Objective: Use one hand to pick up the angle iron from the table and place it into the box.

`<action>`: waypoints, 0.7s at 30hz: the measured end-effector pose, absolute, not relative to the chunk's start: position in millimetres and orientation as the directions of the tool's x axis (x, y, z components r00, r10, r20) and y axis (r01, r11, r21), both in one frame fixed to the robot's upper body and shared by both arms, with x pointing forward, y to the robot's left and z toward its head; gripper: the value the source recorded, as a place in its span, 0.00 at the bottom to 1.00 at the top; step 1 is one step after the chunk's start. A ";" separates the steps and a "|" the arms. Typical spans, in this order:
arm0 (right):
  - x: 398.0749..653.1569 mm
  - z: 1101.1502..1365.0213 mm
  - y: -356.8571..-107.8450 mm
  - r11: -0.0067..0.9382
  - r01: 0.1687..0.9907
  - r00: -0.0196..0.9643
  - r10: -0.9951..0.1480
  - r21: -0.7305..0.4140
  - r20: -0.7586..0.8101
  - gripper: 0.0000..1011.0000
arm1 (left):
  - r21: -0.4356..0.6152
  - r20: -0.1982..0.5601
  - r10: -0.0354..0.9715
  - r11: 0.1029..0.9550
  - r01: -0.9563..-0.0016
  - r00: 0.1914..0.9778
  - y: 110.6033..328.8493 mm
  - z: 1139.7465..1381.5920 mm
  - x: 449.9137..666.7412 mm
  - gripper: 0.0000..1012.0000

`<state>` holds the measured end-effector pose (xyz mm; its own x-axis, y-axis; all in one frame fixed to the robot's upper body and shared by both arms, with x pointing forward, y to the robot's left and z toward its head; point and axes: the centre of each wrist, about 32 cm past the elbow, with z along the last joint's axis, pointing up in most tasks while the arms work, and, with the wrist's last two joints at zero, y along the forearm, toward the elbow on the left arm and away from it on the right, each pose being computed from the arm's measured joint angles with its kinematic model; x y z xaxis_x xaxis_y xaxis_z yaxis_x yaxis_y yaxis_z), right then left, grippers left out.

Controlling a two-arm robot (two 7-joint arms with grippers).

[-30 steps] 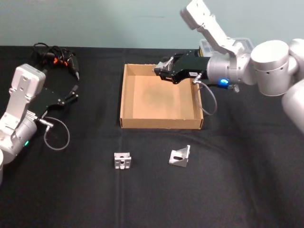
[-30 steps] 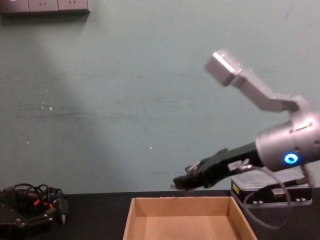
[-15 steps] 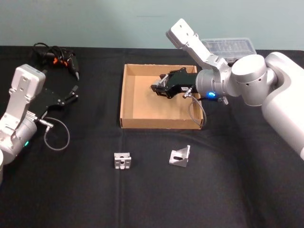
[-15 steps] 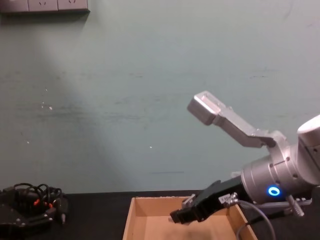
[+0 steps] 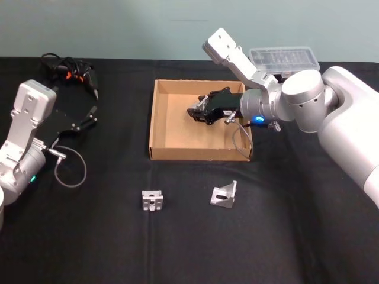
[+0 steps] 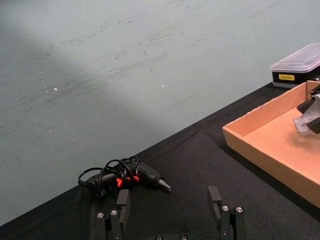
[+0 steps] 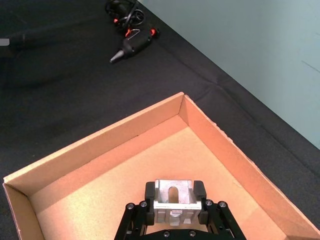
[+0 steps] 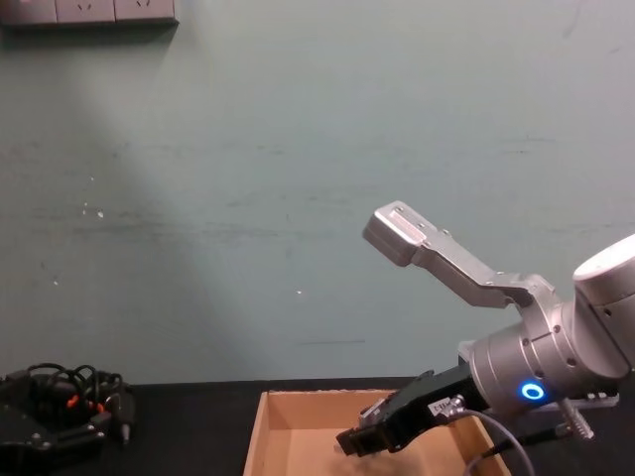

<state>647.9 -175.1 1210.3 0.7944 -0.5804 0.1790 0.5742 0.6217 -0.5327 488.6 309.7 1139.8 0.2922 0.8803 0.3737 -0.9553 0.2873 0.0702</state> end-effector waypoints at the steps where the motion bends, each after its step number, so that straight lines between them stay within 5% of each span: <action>1: 647.9 1210.5 -175.1 0.622 0.574 0.795 -0.580 -0.532 0.179 0.45 | 0.070 0.374 0.880 0.287 -0.955 0.292 309.7 1139.8 488.6 1.00; 4: 647.7 1211.0 -174.8 0.623 0.574 0.795 -0.579 -0.532 0.180 0.46 | 0.070 0.374 0.880 0.287 -0.955 0.292 309.7 1139.8 488.6 1.00; 21: 647.1 1211.1 -175.0 0.624 0.573 0.796 -0.578 -0.532 0.179 0.97 | 0.070 0.374 0.880 0.287 -0.955 0.292 309.7 1139.8 488.6 1.00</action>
<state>647.1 -175.0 1211.1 0.7961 -0.5783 0.1786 0.5726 0.6240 -0.5317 488.6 309.7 1139.8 0.2922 0.8803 0.3737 -0.9553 0.2873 0.0702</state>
